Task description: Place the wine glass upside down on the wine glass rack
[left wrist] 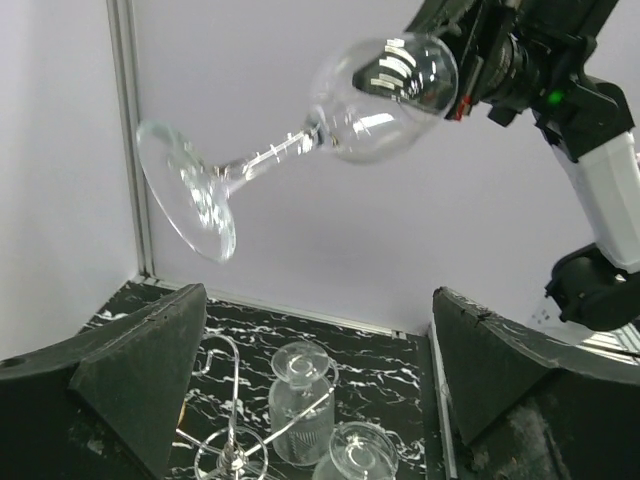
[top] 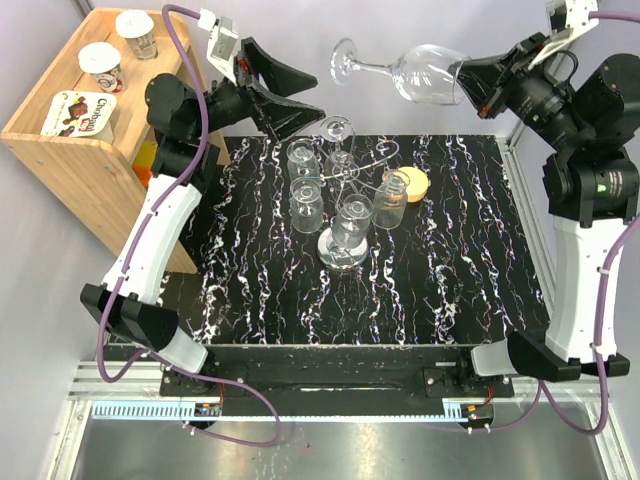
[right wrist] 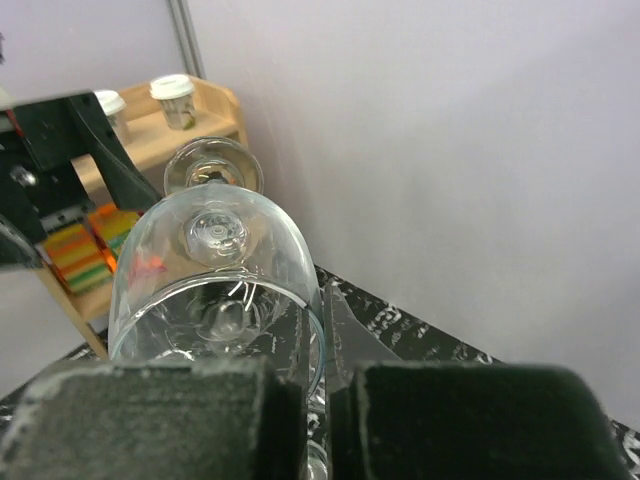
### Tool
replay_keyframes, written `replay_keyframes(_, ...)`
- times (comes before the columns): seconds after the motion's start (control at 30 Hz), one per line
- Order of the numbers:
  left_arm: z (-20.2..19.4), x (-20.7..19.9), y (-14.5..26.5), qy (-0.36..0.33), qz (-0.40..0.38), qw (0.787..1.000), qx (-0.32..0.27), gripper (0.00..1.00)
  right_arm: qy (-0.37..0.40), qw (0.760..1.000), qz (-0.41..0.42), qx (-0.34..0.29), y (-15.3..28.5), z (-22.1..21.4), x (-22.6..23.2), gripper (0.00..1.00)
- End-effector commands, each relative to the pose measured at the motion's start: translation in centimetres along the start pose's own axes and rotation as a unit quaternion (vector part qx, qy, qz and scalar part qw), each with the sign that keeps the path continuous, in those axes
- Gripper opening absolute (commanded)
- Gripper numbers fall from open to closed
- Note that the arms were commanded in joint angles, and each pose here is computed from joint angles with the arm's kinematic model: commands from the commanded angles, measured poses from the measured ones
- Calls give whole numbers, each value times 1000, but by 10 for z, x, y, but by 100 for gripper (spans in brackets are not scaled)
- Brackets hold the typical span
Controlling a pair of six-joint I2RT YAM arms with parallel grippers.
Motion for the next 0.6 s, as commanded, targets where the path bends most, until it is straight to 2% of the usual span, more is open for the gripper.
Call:
replay_keyframes(0.0,14,-19,7,-8,-17,999,-36,99,-2,994,78,-74,-6,38,23,0)
replay_keyframes(0.17,-1,-14,6,20,-16,999,-38,99,-13,989,126,-79,-16,40,26,0)
replay_keyframes(0.4,-13,-29,-10,47,-92,988,-111,99,-107,968,193,-116,-34,48,30,0)
replay_keyframes(0.57,-9,-34,-27,61,-115,980,-154,99,-113,968,195,-111,-42,42,25,0)
Point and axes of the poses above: each gripper's point midway between its finger pads, its own y axis back along the fingers, its own x axis along the line the jaws close on, z = x × y, the point moved 8 cm from there along y, back along the fingers, and after that the axes turned 11 degrees about -y, right-handed, at the moved point
